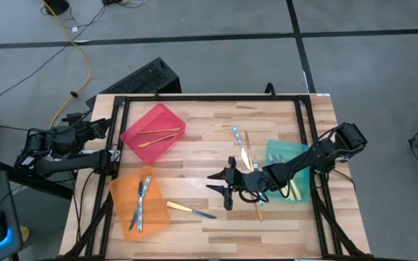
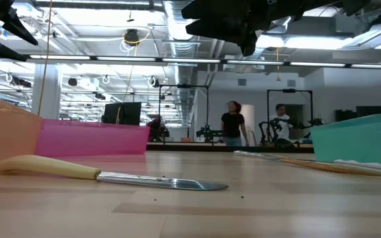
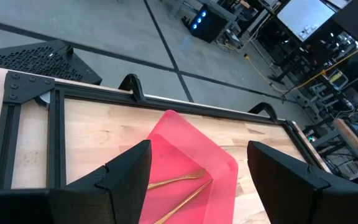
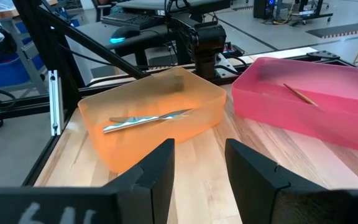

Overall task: Sort silverware by color (type)
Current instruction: Put the top blue knife into the orange bin

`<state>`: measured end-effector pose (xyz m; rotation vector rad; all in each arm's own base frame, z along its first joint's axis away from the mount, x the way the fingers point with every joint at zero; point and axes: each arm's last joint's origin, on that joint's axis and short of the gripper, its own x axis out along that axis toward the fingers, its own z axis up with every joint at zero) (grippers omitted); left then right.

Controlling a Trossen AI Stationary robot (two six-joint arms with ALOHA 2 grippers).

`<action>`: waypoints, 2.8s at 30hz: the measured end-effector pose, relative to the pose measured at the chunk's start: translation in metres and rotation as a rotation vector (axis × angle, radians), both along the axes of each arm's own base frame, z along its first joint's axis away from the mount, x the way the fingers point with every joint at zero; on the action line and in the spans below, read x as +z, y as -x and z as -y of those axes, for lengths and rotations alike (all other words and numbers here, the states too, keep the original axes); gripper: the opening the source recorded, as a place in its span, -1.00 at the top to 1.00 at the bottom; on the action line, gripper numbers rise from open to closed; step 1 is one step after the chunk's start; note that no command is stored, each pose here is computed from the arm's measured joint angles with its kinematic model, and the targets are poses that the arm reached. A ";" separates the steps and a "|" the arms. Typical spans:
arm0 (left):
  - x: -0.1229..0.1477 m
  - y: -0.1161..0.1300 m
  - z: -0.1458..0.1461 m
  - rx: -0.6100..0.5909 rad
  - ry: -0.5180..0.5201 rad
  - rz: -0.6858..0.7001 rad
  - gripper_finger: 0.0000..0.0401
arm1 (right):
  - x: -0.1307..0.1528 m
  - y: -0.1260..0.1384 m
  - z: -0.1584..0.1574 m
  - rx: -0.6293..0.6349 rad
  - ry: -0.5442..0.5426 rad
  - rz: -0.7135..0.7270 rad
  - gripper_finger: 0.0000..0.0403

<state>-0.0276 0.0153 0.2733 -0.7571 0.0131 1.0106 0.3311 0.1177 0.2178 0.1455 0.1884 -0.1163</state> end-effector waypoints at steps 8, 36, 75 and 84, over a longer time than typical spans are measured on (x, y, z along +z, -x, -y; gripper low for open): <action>0.000 0.000 0.000 0.000 0.000 0.000 -0.23 | -0.001 0.000 0.001 -0.002 0.004 -0.010 0.18; 0.000 0.000 0.000 -0.001 -0.002 -0.002 -0.23 | -0.008 0.000 0.007 -0.024 0.011 -0.079 0.18; 0.000 -0.001 0.001 -0.055 0.032 0.011 -0.23 | 0.057 -0.010 -0.041 0.097 0.033 -0.055 0.18; -0.001 -0.002 0.001 -0.064 0.030 0.004 -0.23 | 0.057 0.008 -0.074 0.168 -0.088 -0.053 0.18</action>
